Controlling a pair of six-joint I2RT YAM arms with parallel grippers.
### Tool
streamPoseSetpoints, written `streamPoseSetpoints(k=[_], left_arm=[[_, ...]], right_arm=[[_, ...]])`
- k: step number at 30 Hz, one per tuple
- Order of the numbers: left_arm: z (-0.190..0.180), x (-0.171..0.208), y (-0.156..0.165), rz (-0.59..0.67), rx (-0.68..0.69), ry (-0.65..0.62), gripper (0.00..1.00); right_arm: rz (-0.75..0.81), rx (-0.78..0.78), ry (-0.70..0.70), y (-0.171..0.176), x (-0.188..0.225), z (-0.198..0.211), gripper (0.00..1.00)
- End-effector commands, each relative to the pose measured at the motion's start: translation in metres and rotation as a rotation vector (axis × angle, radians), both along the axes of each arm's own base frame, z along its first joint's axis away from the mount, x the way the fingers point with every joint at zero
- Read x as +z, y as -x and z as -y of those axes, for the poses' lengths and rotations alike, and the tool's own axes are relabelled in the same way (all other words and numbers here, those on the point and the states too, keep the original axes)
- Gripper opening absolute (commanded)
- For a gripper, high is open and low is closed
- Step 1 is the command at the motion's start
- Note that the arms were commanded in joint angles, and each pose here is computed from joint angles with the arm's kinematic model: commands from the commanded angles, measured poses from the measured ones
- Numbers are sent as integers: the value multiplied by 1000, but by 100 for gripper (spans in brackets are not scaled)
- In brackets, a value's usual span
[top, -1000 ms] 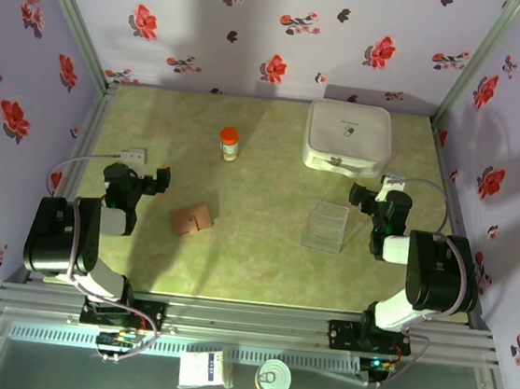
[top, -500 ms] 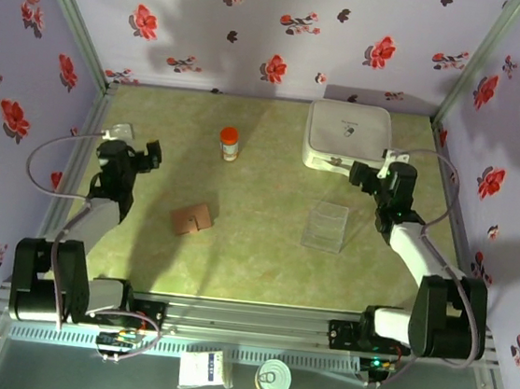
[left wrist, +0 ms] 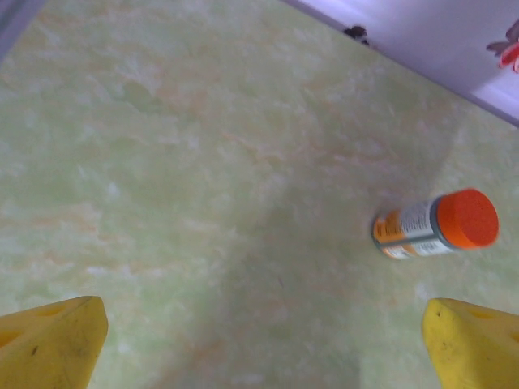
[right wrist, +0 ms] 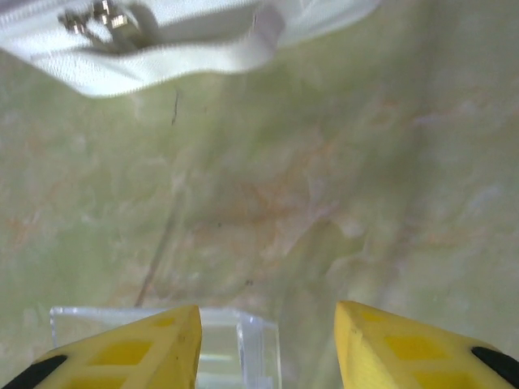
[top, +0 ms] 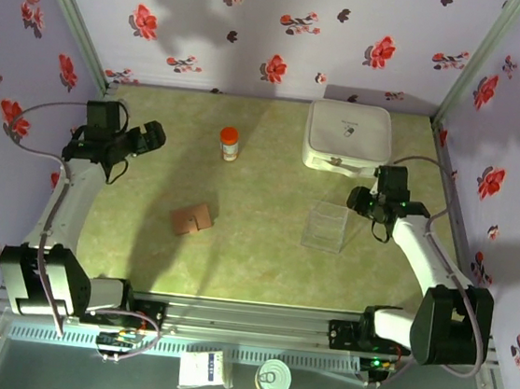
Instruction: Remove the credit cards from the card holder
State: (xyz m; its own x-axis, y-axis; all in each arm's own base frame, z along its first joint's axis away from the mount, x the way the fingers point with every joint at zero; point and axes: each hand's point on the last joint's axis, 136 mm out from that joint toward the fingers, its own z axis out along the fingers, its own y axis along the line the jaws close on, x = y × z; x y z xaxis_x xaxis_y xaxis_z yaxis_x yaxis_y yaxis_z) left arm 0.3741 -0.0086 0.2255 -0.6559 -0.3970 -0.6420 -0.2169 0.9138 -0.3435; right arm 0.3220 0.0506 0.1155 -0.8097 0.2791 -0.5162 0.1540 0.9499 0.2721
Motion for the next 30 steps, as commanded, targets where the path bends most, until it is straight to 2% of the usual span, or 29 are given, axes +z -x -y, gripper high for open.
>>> streamPoseSetpoints(k=[1, 4, 10, 24, 30], left_arm=[[13, -6, 31, -154, -71, 68, 100], [14, -3, 37, -178, -124, 33, 100], [-1, -25, 36, -176, -131, -12, 100], [-4, -38, 35, -188, -120, 32, 100], [-4, -36, 34, -183, -117, 35, 100]], right_arm=[[-101, 20, -39, 16, -6, -13, 45], [-173, 24, -38, 20, -20, -15, 37], [-206, 22, -17, 16, -38, -17, 35], [-209, 42, -16, -1, -51, -24, 26], [-214, 60, -6, -2, -50, -27, 17]])
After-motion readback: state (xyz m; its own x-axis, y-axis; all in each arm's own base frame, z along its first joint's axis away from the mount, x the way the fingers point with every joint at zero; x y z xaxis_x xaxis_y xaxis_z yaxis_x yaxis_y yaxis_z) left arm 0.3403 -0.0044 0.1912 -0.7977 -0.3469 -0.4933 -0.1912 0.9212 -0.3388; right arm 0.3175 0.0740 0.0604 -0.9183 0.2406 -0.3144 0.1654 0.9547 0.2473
